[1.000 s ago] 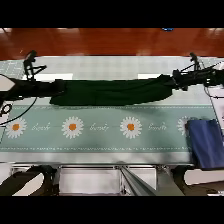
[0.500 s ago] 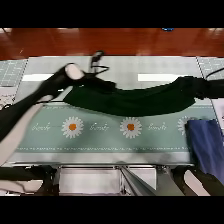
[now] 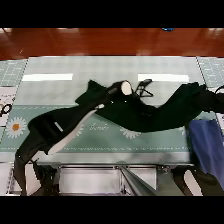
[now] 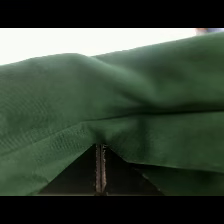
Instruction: Fold the shirts.
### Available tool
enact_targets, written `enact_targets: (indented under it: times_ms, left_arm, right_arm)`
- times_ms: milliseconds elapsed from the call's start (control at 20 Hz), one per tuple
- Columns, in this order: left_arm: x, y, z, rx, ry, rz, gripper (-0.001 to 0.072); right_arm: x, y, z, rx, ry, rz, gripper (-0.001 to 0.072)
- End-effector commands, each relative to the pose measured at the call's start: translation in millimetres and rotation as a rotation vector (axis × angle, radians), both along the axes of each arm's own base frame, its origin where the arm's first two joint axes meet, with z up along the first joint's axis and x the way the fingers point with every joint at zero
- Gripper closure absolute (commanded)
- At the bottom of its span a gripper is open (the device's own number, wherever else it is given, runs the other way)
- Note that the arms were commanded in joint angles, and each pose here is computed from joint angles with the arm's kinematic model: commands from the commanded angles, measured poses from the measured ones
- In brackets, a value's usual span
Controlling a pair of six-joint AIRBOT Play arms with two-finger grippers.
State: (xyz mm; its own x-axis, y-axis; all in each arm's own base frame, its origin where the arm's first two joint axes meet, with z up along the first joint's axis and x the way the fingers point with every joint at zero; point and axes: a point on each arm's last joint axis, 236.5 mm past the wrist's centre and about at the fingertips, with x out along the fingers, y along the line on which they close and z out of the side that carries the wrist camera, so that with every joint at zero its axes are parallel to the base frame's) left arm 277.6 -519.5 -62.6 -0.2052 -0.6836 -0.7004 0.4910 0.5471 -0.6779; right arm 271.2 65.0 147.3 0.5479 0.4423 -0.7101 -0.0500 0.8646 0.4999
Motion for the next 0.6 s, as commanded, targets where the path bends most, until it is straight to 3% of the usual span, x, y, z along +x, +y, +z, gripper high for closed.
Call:
enact_targets:
  times_ms: [0,350,550]
  left_arm:
    - [-14.5,-13.8,1.5,-0.016,0.031,-0.015,0.0691]
    - [119.7,130.4,76.3,0.002,-0.078,0.233,0.069]
    - [128.6,235.7,111.5,0.006,-0.148,0.384,0.069]
  right_arm:
    - [-3.6,1.2,1.3,0.005,0.001,-0.007,0.0684]
    - [15.4,42.5,0.5,0.094,0.007,0.041,0.0684]
    - [65.6,124.3,-11.5,0.256,-0.013,0.111,0.0684]
